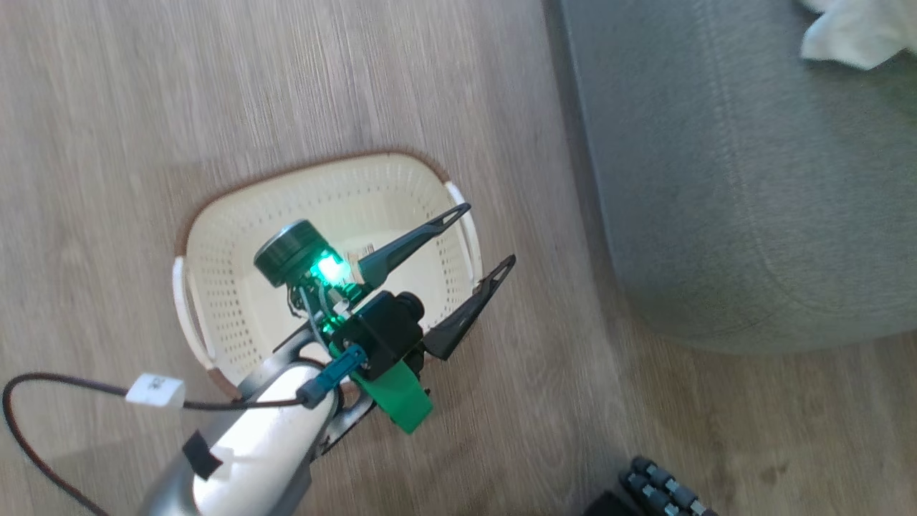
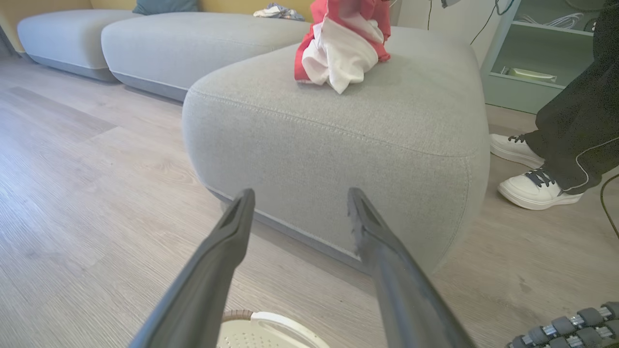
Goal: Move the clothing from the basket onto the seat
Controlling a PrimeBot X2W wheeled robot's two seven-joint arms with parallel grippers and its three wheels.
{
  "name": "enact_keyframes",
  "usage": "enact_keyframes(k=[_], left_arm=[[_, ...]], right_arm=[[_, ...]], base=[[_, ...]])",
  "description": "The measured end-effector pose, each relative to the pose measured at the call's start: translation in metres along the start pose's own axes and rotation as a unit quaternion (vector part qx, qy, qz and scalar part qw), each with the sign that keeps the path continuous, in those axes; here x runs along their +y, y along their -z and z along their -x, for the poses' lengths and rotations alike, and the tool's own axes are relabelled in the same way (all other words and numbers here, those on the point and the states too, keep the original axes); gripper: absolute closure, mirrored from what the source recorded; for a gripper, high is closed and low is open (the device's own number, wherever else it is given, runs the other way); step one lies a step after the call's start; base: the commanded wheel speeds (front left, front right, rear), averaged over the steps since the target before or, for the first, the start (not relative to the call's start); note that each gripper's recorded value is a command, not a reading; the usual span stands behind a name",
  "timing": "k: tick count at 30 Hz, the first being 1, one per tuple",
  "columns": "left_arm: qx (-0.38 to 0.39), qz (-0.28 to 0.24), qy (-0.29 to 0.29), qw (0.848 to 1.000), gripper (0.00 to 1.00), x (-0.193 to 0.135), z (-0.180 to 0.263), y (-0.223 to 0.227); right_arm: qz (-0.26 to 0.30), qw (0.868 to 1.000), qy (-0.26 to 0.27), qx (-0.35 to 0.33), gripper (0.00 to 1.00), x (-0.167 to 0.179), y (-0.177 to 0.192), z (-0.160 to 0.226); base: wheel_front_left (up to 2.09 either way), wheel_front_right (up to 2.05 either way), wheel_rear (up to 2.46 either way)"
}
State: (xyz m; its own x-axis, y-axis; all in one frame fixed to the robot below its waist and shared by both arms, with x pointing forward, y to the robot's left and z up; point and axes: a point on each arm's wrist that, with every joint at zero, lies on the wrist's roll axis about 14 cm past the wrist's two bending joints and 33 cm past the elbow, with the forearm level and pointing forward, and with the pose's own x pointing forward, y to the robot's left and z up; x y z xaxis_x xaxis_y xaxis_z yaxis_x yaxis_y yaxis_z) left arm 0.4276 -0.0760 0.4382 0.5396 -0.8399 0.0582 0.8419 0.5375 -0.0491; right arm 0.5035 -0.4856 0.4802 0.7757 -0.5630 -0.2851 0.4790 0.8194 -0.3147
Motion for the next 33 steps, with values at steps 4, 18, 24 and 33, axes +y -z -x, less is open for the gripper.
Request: enact_keyframes(k=[4, 18, 24, 33], left_arm=[[-0.013, -0.012, -0.004, 1.0, 0.0, -0.009, 0.003, -0.021], [-0.052, -0.04, -0.058, 0.996, 0.0, -0.019, 0.025, -0.078], [-0.057, -0.047, -0.099, 0.992, 0.0, -0.004, 0.041, -0.088], [-0.075, -0.049, -0.197, 0.976, 0.0, 0.031, 0.078, -0.108]], right_arm=[[-0.029, 0.999, 0.001, -0.044, 0.0, -0.012, -0.029, 0.017], [-0.119, 0.931, -0.174, -0.297, 0.0, 0.047, -0.143, 0.125], [-0.141, 0.903, -0.24, -0.327, 0.0, 0.062, -0.146, 0.164], [-0.185, 0.864, -0.317, -0.346, 0.0, 0.106, -0.146, 0.213]], base=[[0.0, 0.0, 0.0], [0.0, 0.0, 0.0], [0.0, 0.0, 0.0], [0.0, 0.0, 0.0]])
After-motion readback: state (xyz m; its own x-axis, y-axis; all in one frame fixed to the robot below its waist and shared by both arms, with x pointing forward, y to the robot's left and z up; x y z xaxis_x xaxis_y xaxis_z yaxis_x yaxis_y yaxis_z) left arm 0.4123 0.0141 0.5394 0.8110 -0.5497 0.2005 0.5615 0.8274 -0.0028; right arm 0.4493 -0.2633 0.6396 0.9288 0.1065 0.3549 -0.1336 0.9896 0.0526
